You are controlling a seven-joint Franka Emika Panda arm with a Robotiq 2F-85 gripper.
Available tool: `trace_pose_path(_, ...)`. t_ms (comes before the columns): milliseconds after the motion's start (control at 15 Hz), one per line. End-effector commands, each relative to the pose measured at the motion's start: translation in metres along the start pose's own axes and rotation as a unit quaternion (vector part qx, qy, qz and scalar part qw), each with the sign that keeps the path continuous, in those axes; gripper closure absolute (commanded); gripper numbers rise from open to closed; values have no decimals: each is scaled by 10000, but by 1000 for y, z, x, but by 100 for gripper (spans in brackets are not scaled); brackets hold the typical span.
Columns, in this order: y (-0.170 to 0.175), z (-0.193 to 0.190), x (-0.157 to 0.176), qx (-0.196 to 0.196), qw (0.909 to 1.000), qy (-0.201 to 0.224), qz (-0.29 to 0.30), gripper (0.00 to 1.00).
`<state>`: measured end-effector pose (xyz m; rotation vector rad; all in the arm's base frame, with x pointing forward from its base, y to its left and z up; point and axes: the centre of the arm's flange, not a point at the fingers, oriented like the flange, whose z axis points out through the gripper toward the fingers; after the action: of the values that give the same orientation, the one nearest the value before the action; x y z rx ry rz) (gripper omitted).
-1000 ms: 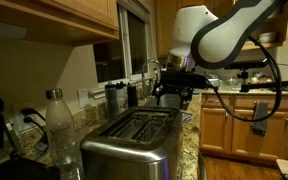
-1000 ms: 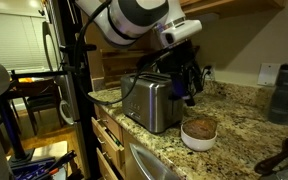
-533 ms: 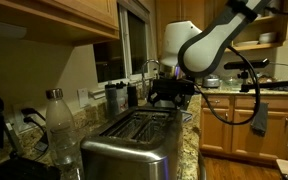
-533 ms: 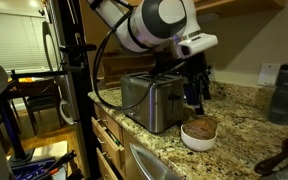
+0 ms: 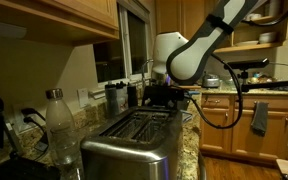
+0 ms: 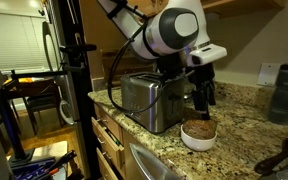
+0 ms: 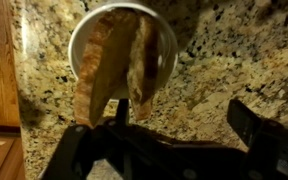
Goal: Put the slices of bread in the toaster
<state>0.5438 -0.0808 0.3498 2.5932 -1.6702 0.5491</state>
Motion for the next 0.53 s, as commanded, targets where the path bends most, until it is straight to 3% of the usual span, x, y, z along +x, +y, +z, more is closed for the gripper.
trace_pose_path(0,-9,1,4,9,10000,-27,68,0)
trace_pose_path(467,-4,-4,7,11,9998,-101,170,0)
